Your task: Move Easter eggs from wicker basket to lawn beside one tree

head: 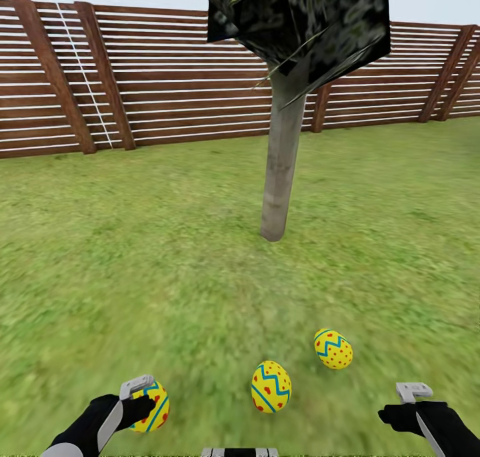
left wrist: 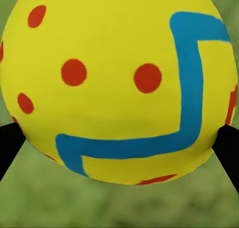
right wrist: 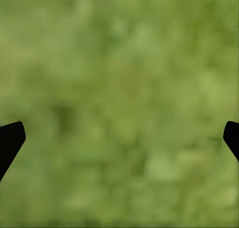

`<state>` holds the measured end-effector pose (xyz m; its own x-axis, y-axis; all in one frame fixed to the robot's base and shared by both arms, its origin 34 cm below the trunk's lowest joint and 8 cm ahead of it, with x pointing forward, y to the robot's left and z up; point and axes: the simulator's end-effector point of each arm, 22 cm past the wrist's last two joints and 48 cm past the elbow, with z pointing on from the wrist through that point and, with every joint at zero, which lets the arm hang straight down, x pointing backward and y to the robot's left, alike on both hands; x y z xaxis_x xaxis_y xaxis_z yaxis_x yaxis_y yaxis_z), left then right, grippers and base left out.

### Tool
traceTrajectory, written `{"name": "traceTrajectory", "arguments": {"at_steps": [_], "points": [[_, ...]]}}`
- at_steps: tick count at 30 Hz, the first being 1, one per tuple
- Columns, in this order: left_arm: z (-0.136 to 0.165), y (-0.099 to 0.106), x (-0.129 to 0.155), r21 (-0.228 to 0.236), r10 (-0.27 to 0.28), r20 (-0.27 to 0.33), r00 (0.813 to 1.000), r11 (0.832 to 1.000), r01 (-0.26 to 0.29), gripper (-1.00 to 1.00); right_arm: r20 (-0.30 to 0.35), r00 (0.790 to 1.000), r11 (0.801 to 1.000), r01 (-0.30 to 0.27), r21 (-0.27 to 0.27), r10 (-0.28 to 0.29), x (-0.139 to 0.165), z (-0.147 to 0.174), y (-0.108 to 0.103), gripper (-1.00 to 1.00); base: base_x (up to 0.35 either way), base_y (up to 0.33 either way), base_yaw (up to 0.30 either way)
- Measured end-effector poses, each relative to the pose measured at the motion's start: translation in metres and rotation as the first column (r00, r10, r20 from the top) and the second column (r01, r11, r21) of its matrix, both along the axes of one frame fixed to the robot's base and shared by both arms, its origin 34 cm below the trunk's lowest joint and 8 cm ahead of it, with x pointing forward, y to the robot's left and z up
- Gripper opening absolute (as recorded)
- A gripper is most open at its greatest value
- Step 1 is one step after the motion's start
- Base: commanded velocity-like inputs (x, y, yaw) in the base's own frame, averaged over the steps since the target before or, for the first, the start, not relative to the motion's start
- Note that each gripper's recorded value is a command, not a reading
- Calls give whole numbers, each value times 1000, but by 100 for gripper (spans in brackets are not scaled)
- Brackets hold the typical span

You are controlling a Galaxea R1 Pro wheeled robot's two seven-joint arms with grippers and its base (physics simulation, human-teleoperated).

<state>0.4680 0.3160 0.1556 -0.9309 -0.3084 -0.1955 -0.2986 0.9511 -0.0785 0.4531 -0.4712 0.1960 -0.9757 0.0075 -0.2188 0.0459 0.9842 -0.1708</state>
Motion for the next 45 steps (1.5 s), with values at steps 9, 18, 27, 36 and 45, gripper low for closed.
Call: {"name": "traceTrajectory", "arguments": {"at_steps": [9,18,27,36,45], "points": [[-13,2,-12,2,4,-33,999,1000,-4,-100,-34,999,1000,-1,1,1,-10,-13,1,100,0,0,0],[-26,2,-23,1,4,-65,998,1000,-4,-100,-66,998,1000,-1,2,1,-21,-26,2,100,0,0,0],[-27,1,-23,3,3,-66,998,1000,-3,-100,-69,998,1000,-2,2,2,-22,-27,2,100,0,0,0],[-27,1,-23,0,9,-64,998,1000,-10,100,-69,998,1000,-1,0,1,-22,-27,2,100,0,0,0],[-23,1,-19,0,9,-53,999,1000,-9,100,-58,998,1000,-1,8,2,-18,-25,8,100,0,0,0]]}}
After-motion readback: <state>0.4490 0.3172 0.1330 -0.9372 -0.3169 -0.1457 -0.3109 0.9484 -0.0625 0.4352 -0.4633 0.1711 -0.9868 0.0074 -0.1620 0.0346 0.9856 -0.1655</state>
